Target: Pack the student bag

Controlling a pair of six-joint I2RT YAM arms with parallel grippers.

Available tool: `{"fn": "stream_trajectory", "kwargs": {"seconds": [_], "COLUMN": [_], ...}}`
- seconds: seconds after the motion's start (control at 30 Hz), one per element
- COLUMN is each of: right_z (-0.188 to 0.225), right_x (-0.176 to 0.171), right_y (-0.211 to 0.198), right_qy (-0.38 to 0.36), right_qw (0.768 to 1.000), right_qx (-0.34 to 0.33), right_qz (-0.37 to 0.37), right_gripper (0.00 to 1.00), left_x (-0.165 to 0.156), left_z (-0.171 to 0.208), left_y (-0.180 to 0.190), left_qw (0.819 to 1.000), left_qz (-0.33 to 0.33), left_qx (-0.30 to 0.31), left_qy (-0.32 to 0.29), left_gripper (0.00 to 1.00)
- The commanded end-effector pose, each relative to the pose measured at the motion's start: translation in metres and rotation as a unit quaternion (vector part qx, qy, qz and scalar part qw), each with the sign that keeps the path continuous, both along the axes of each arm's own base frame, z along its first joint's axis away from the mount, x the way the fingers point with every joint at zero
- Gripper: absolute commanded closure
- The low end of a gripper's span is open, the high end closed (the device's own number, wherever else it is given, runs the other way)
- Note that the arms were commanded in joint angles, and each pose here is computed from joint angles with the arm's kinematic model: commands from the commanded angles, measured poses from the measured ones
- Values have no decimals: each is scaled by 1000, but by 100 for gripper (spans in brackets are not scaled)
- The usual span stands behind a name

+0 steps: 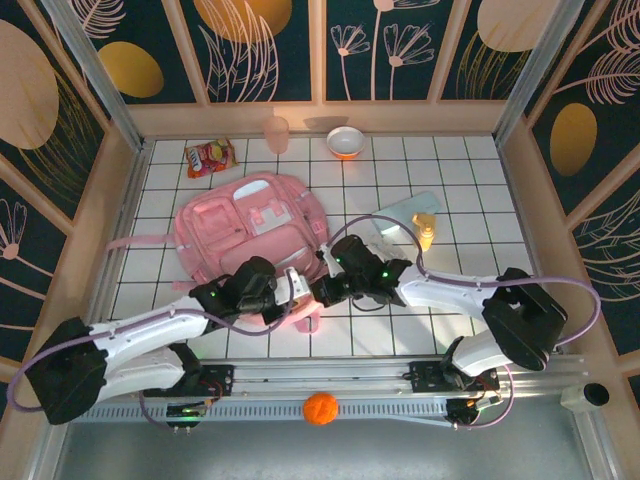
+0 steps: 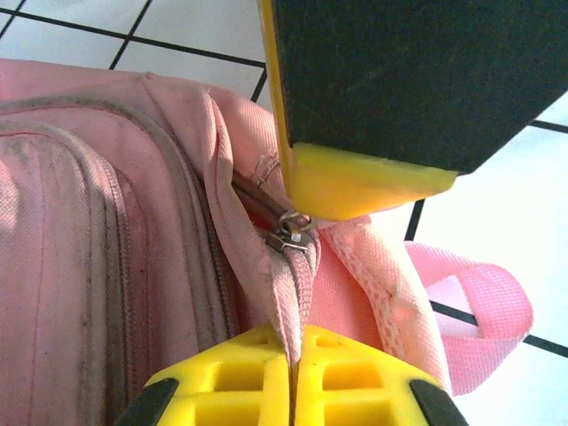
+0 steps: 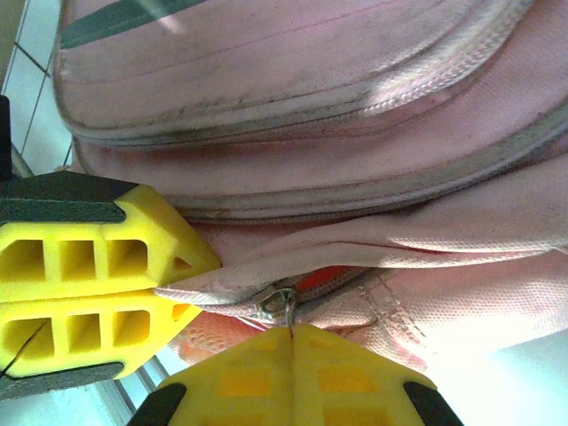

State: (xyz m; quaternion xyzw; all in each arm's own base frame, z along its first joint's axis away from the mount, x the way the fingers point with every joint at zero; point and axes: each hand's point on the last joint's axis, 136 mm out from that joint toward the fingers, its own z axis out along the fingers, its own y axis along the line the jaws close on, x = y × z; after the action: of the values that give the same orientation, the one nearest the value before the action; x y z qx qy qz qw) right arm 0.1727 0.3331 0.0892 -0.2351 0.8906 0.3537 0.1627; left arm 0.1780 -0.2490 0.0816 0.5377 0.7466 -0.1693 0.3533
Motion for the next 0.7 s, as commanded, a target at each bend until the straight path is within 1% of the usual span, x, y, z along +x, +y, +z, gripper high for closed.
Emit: {"fn": "stream_trajectory", "kwargs": {"seconds": [0.0, 0.13, 0.2, 0.47, 0.53, 0.63, 0.67], "right_z": [-8, -7, -6, -21, -22, -24, -23], "right_x": [1, 0, -2, -7, -7, -1, 3], "right_y": [0, 3, 6, 2, 0, -12, -19], "right_qy": [2, 0, 2, 15, 15, 4, 2], "right_qw": [1000, 1000, 1000, 1000, 1000, 998, 998], "right_qx": [-13, -7, -4, -18, -25, -49, -57], "right_qz": [-8, -4, 0, -4, -7, -28, -38], "right_gripper": [88, 78, 76, 74, 81, 98, 100], "left_x": [4, 2, 3, 4, 5, 5, 3], "left_z": [36, 37, 38, 54, 57, 52, 50], "left_y": [-17, -19, -19, -22, -20, -11, -7], "left_qw": [996, 996, 996, 993, 993, 994, 995], "left_qz": [-8, -14, -14, -18, -13, -10, -12], "left_qx": [-80, -81, -83, -107, -108, -87, -76], "left_qy": [-29, -26, -29, -46, -53, -63, -68], "left_gripper": [100, 100, 100, 100, 100, 100, 100]}}
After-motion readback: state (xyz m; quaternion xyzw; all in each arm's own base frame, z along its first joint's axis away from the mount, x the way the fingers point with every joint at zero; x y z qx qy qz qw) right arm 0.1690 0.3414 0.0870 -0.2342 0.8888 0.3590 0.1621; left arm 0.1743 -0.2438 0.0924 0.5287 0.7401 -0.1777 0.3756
